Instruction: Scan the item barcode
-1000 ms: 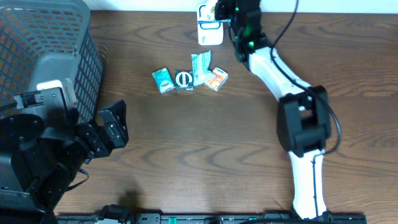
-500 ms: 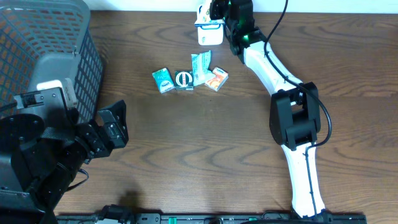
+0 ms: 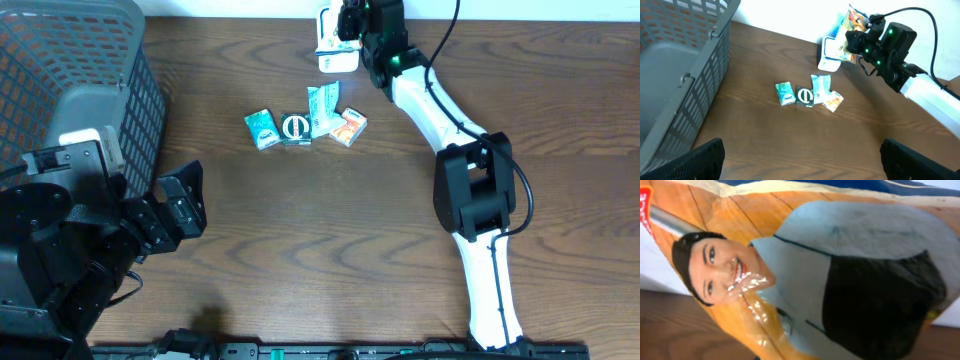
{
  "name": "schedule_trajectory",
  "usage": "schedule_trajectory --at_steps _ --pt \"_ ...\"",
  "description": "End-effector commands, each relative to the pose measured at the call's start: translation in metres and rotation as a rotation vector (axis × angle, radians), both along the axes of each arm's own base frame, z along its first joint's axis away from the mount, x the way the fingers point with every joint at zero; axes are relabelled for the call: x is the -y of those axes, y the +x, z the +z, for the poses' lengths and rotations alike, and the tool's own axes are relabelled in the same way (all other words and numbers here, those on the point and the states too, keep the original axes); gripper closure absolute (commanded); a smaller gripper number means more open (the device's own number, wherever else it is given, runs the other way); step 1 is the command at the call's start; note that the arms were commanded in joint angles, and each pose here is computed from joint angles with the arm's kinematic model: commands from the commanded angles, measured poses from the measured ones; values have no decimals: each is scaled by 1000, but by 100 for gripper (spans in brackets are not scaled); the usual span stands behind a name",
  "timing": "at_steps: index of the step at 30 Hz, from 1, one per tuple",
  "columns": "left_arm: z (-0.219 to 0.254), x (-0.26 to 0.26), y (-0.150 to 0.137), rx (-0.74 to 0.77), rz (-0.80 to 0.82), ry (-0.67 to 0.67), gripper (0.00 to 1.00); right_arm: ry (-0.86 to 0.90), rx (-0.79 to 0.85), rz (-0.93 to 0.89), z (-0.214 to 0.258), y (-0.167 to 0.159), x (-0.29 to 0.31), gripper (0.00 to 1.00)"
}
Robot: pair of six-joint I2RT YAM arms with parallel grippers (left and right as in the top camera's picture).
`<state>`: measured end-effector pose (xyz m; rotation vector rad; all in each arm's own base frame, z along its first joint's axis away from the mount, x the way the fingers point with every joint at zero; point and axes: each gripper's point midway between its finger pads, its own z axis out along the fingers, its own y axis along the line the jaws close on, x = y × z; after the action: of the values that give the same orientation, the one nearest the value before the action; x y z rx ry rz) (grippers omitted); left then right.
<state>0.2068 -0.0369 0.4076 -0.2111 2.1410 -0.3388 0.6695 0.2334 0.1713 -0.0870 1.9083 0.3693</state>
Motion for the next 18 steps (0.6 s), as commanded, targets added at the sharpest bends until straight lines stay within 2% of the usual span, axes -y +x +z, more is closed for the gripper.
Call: schedule_trajectory --at_steps 1,6,14,18 --pt "2 -3 0 4 20 -2 2 -1 73 -115 70 3 49 99" --pt "2 -3 0 4 20 -2 2 -118 -18 -204 84 -9 127 99" --pt "2 -3 0 4 20 -2 2 -365 -353 -467 42 -62 309 99" --pt "2 -3 0 4 20 -2 2 -494 -525 -615 21 -103 394 98"
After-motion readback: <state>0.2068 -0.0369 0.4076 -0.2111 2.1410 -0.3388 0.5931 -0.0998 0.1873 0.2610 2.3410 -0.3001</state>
